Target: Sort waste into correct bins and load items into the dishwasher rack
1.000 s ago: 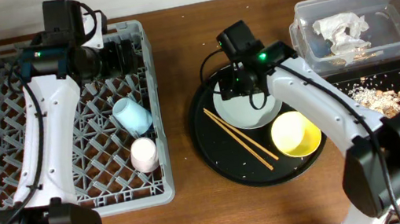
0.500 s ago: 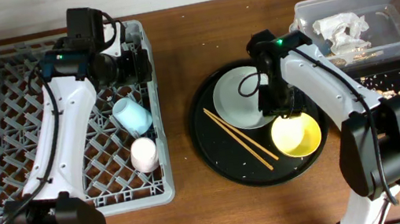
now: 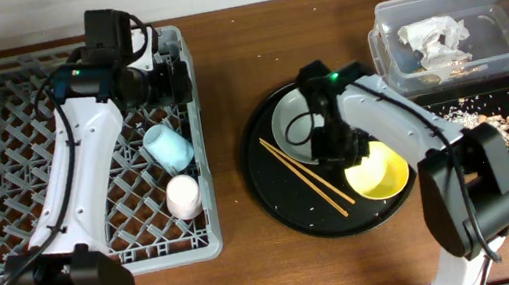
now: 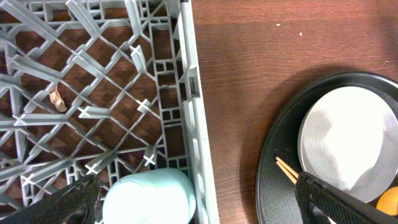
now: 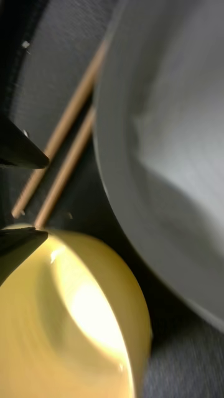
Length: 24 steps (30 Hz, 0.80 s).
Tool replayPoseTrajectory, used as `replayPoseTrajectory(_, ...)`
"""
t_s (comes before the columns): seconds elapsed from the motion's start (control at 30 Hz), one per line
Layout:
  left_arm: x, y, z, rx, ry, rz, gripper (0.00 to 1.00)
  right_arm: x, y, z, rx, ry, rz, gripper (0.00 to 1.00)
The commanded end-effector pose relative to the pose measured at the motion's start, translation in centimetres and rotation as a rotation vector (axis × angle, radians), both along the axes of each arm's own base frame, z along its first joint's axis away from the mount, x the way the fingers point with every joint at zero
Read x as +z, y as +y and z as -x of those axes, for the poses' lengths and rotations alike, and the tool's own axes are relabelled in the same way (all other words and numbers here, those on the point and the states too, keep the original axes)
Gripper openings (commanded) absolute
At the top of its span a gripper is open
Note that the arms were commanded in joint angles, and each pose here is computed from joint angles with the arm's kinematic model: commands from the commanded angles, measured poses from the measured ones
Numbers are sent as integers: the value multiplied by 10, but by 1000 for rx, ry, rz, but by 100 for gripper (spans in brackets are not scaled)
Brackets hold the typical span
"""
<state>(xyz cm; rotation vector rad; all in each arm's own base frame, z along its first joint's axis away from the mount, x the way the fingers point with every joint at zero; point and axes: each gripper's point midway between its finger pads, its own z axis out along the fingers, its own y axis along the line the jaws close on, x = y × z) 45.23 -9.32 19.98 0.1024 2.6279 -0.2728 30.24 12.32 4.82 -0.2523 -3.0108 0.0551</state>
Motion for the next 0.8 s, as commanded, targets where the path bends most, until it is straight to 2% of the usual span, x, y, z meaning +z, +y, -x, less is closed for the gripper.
replayPoseTrajectory(0.0,1,-28,9,-58,4,16,99,56,1,-34,-4,-159,-63,37)
replayPoseTrajectory(0.1,1,-82,24,-180,-3,18,99,172,-65,-92,-90,-467,-107,59)
replayPoseTrajectory(0.17,-13,-131,41,-301,31,45,99,205,-133,-104,-254,-556,-74,74)
replayPoseTrajectory(0.2,-22,-151,51,-370,62,74,99,204,-154,-102,-303,-556,-61,75)
replayPoseTrajectory(0.23,-44,-199,78,-581,123,151,99,200,-186,-95,-382,-537,-37,77)
replayPoseTrajectory(0.27,-53,-214,87,-647,136,160,99,199,-197,-90,-412,-528,-29,77)
replayPoseTrajectory(0.43,-116,-283,147,-918,209,68,99,192,-213,-79,-429,-488,-8,78)
replayPoseTrajectory(0.5,-134,-294,155,-942,193,-19,99,186,-212,-76,-430,-469,-8,78)
replayPoseTrajectory(0.63,-185,-313,161,-971,223,-36,98,185,-214,-75,-431,-464,4,77)
replayPoseTrajectory(0.7,-186,-313,155,-958,206,-44,77,184,-216,-74,-433,-459,18,77)
replayPoseTrajectory(0.77,-188,-316,152,-952,188,-49,49,184,-216,-73,-433,-456,19,77)
